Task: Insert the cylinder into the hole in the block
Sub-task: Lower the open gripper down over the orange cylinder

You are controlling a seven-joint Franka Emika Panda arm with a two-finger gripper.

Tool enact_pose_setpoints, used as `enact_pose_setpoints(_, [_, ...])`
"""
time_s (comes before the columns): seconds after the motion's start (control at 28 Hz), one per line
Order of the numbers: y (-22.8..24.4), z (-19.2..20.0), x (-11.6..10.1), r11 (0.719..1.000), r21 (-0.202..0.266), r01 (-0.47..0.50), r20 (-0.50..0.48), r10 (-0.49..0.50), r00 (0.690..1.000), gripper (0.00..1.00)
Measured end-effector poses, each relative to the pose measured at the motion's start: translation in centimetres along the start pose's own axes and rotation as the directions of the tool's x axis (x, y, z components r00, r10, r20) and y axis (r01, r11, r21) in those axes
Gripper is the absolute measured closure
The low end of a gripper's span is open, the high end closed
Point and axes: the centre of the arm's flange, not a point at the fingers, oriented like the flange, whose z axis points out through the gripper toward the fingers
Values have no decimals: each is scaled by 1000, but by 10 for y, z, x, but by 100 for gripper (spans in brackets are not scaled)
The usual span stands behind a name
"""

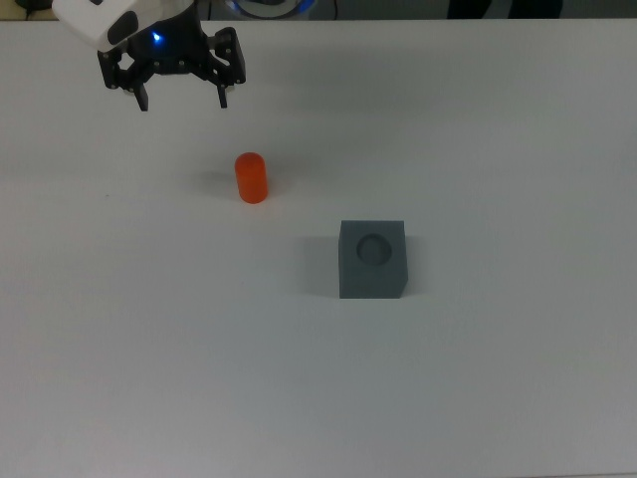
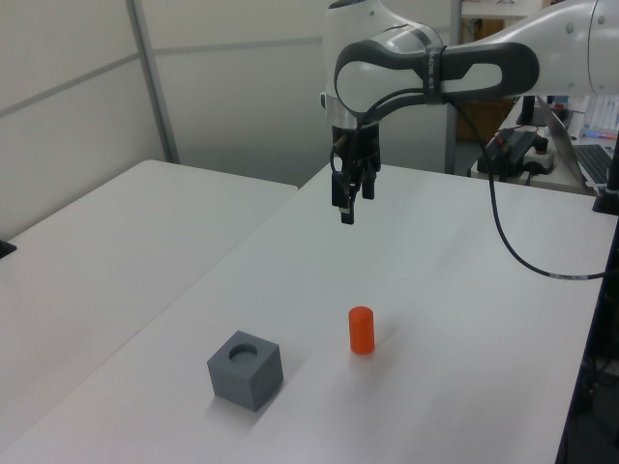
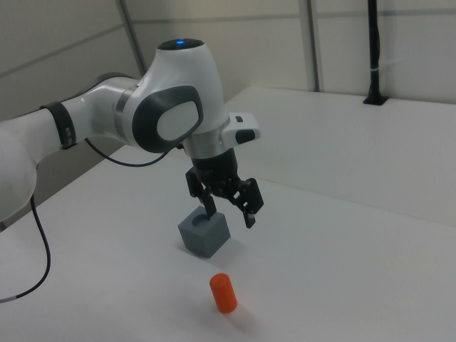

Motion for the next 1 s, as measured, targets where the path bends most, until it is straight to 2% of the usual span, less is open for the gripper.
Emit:
enact_pose_setpoints(0.36, [0,14,2,1000,3,-16,25,16,1000,0])
enact_pose_setpoints(0.54, [-7,34,2,1000,9,5,54,-5,999,0])
enact_pose_setpoints(1.0, [-37,98,-8,997,2,72,27,-72,997,0])
